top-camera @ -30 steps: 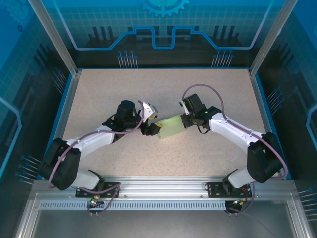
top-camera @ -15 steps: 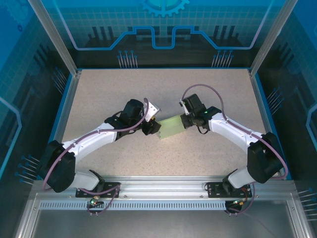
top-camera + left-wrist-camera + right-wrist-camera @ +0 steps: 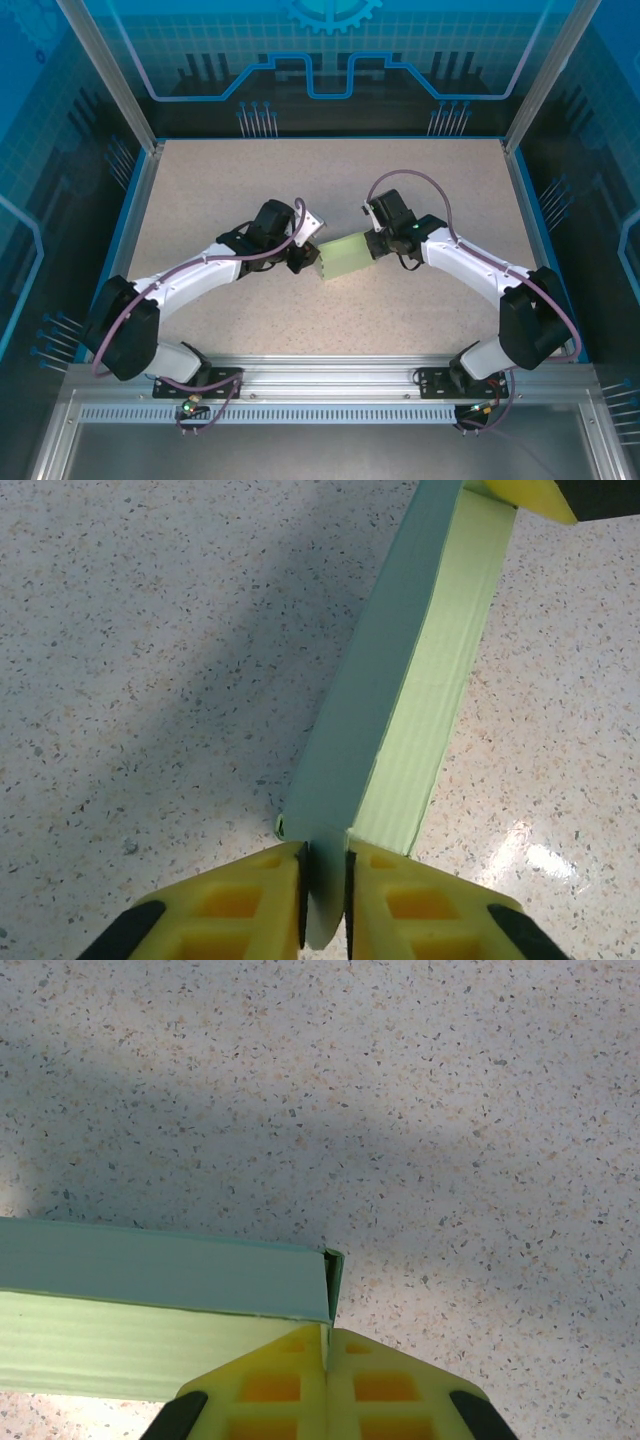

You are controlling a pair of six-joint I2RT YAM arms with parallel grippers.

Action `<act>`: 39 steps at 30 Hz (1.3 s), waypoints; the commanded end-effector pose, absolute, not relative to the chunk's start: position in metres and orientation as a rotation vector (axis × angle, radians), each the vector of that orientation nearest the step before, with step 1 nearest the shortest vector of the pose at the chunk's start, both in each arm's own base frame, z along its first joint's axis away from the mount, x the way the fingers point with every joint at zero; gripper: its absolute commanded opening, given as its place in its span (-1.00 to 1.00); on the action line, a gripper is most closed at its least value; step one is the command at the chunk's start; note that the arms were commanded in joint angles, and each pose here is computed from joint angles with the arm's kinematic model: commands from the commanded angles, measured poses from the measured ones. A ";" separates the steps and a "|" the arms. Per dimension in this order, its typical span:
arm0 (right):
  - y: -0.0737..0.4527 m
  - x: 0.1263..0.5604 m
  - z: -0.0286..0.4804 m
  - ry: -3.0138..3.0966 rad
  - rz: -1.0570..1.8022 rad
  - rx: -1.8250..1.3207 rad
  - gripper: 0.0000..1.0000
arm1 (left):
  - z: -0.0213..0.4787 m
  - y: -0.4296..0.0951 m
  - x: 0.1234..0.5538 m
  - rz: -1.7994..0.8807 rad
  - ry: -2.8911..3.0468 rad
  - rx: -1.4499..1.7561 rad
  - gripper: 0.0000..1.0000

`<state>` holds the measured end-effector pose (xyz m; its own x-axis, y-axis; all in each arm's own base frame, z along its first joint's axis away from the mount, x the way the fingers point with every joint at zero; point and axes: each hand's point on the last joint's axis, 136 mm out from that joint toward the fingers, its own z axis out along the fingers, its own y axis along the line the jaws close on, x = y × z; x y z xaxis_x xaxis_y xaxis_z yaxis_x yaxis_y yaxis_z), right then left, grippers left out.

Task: Fold the paper box

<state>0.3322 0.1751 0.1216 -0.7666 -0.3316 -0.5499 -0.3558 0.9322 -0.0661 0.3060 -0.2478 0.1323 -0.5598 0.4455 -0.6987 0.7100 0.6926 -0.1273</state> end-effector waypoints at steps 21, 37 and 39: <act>0.178 0.314 0.117 2.552 0.085 -0.469 -0.99 | 0.146 -0.263 0.310 -0.623 2.366 0.497 -1.00; 0.174 0.309 0.116 2.551 0.076 -0.458 -0.99 | 0.137 -0.271 0.315 -0.717 2.461 0.021 -1.00; 0.174 0.309 0.115 2.553 0.075 -0.458 -0.98 | 0.136 -0.271 0.316 -0.729 2.459 -0.015 -1.00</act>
